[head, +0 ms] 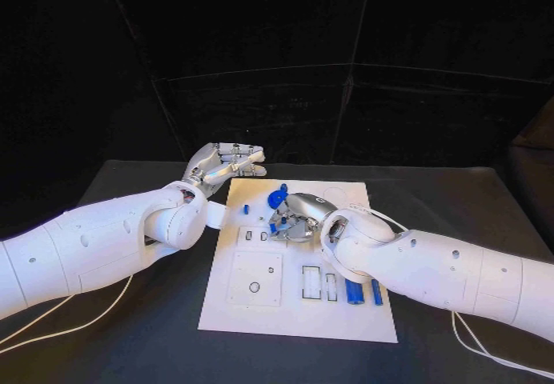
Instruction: Assemble the parts on the task board
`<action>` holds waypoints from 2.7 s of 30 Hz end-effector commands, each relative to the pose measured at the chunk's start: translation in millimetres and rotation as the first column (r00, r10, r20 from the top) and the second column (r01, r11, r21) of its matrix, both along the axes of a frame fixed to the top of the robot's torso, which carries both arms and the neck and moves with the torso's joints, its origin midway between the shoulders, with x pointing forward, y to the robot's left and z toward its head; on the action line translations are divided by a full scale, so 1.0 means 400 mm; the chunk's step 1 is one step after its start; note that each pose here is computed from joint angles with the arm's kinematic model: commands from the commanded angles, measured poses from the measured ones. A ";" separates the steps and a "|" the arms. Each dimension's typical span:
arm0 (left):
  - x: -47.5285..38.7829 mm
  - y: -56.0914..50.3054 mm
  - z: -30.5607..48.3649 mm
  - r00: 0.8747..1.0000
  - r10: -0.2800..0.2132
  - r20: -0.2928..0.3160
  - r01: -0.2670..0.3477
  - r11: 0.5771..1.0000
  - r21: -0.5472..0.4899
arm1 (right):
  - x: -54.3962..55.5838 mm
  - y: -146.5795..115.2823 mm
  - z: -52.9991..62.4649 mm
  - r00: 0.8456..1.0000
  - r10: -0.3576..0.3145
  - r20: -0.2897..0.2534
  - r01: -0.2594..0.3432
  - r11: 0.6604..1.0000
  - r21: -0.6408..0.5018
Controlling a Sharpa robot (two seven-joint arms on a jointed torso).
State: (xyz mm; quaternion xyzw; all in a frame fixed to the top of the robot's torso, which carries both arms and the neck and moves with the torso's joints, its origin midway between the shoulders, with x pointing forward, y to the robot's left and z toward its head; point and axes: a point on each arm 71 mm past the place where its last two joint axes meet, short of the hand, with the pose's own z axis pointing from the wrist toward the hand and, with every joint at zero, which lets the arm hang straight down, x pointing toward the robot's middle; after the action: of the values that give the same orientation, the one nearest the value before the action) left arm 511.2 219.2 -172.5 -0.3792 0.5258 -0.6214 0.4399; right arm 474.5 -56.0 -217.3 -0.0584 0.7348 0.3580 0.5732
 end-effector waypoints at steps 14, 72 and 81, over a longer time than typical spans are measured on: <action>0.001 -0.003 0.003 1.000 -0.013 0.002 0.013 1.000 -0.006 | -0.006 0.010 -0.017 0.999 0.019 -0.034 -0.021 0.998 -0.056; 0.002 0.001 0.002 1.000 -0.007 0.001 0.007 1.000 -0.003 | -0.005 0.013 -0.029 0.999 -0.002 -0.035 -0.002 0.993 -0.115; 0.003 0.001 0.002 1.000 -0.007 0.000 0.007 1.000 -0.003 | -0.006 0.011 -0.017 1.000 -0.009 0.005 0.009 0.998 -0.065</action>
State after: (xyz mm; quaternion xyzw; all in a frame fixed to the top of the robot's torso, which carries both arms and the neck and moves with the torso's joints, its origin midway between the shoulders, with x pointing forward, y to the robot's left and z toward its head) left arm 512.2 220.5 -173.2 -0.3804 0.5275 -0.6199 0.4391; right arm 471.0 -48.0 -222.7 -0.0830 0.7486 0.3354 0.5658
